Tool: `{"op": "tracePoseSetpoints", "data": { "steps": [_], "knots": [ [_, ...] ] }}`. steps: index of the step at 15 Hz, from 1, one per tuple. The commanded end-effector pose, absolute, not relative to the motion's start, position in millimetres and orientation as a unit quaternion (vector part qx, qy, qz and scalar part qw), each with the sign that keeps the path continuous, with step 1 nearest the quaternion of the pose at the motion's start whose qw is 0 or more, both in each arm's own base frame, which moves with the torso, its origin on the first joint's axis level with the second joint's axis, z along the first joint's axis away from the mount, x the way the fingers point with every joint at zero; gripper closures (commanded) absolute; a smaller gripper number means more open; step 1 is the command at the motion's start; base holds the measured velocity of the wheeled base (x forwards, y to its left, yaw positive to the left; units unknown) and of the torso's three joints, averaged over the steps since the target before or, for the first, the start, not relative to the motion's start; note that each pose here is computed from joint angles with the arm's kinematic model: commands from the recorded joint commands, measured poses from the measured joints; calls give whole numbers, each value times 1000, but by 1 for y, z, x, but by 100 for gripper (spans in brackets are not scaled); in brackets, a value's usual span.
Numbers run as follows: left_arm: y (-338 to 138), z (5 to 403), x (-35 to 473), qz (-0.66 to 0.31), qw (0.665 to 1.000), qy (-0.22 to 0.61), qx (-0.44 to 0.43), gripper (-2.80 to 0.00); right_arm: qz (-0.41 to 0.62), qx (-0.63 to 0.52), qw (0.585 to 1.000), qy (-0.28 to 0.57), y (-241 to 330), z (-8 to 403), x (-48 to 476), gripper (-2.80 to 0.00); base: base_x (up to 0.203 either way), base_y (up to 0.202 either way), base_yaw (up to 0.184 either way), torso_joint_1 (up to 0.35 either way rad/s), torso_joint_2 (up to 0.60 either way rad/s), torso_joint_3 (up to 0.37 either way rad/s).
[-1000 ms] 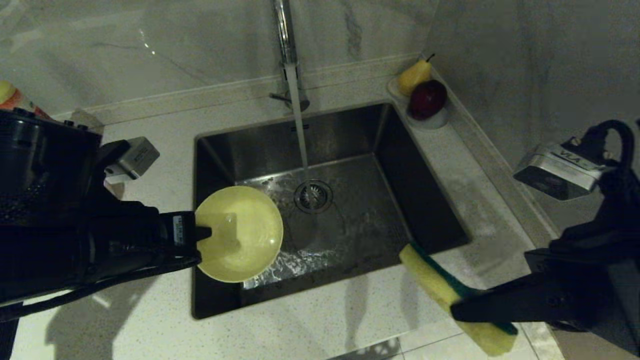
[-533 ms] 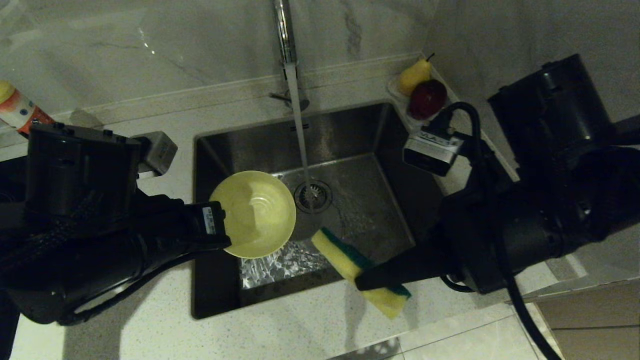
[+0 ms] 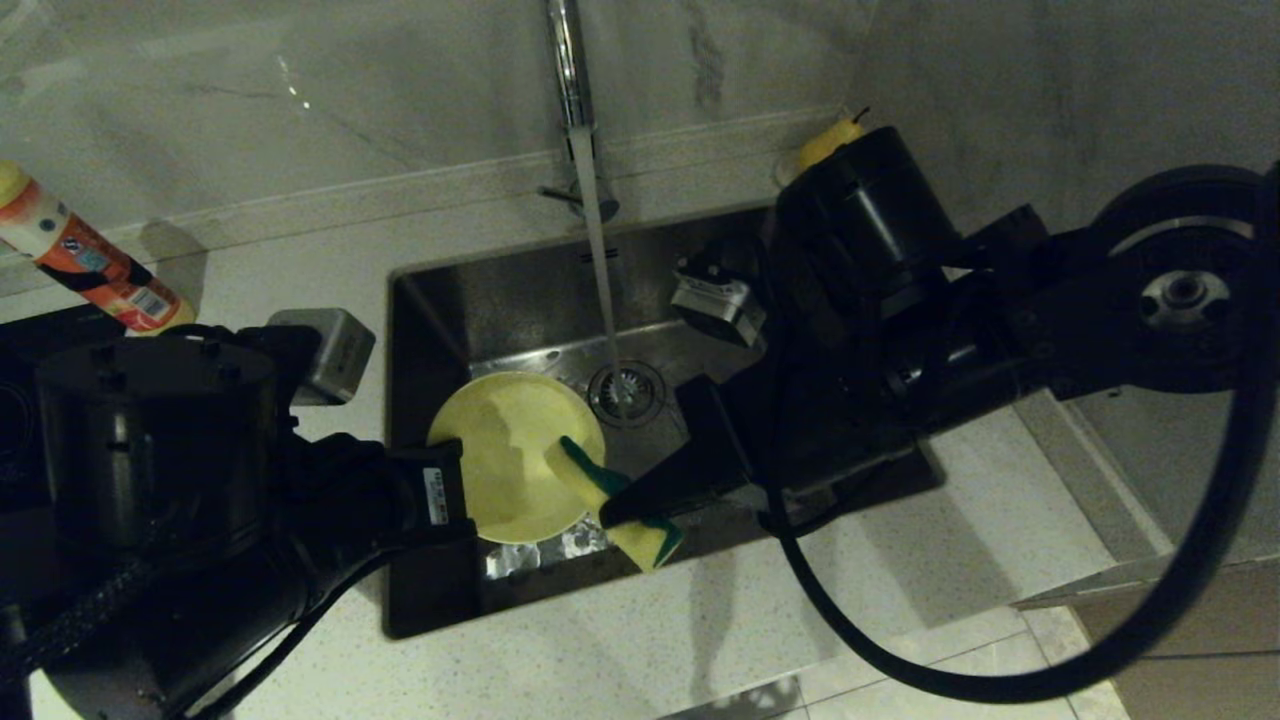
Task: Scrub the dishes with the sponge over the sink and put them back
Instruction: Wipe the bowl
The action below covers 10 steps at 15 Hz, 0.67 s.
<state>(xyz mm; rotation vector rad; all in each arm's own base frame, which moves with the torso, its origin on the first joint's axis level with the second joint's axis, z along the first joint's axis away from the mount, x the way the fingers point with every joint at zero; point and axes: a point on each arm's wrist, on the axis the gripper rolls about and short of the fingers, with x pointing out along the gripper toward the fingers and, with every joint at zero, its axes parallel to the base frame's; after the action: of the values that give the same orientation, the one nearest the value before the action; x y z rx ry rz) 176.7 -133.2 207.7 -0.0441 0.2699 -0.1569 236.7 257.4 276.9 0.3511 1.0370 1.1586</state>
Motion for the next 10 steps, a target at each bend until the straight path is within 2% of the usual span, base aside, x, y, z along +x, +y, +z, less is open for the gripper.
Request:
{"op": "tracePoseSetpoints", "data": {
  "steps": [1,10],
  "knots": [
    [-131,198,172,-78,990,120,-15,0,509,165,695,481,273,267,250,0,0,0,0,0,0,0],
    [-140,190,160,-119,989,87,9,0,493,171,708,476,285,266,271,0,0,0,0,0,0,0]
  ]
}}
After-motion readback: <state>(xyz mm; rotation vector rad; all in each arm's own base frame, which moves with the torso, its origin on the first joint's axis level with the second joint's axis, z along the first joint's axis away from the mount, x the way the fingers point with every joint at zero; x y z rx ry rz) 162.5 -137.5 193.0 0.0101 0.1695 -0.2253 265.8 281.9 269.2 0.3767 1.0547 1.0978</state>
